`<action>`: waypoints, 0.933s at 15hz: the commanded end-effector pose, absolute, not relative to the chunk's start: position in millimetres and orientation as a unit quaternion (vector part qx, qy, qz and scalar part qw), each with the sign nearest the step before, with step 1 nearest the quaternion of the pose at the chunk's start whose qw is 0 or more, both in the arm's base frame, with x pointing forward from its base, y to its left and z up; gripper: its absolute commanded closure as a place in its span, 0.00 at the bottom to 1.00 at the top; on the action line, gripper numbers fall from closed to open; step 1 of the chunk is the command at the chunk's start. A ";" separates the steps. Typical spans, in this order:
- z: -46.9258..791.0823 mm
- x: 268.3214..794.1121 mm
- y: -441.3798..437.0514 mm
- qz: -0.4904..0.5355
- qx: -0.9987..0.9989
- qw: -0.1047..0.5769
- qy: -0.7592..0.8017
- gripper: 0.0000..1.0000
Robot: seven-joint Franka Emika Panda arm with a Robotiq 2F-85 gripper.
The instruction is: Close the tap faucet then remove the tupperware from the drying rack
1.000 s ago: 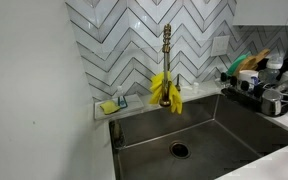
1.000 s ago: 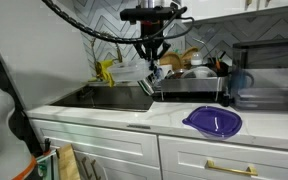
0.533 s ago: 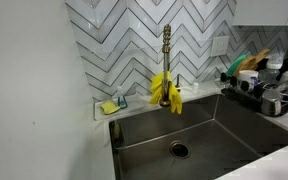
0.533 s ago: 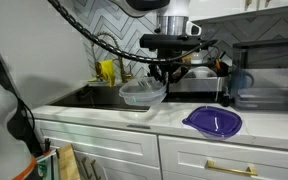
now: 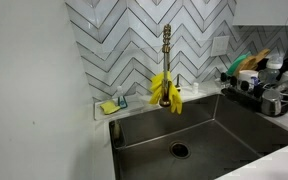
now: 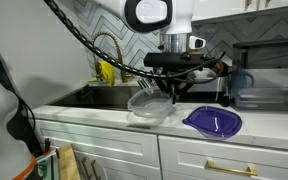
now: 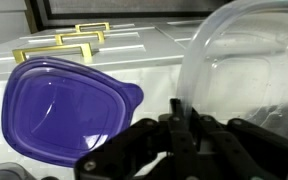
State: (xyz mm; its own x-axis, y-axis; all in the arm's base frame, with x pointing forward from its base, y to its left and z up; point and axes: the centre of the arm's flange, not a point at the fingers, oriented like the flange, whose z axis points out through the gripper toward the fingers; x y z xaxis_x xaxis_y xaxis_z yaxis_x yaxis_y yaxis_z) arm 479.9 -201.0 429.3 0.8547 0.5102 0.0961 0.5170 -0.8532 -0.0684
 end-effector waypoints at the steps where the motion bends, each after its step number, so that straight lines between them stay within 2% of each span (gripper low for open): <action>1: 406.5 484.5 -194.0 -0.054 -0.966 0.050 -0.246 0.99; 10: 376.0 514.1 -176.4 -0.063 -0.970 0.042 -0.230 0.99; 11: 377.5 515.9 -174.8 -0.065 -0.971 0.039 -0.226 0.69; 12: 382.9 517.6 -173.2 -0.068 -0.971 0.042 -0.223 0.68; 14: 401.4 522.3 -170.9 -0.084 -0.971 0.037 -0.220 0.55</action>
State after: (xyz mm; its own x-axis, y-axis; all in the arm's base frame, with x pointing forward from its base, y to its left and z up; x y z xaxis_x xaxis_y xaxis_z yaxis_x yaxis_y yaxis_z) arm 516.1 -173.5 382.8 0.8838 0.4481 0.1345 0.4573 -0.8881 -0.0460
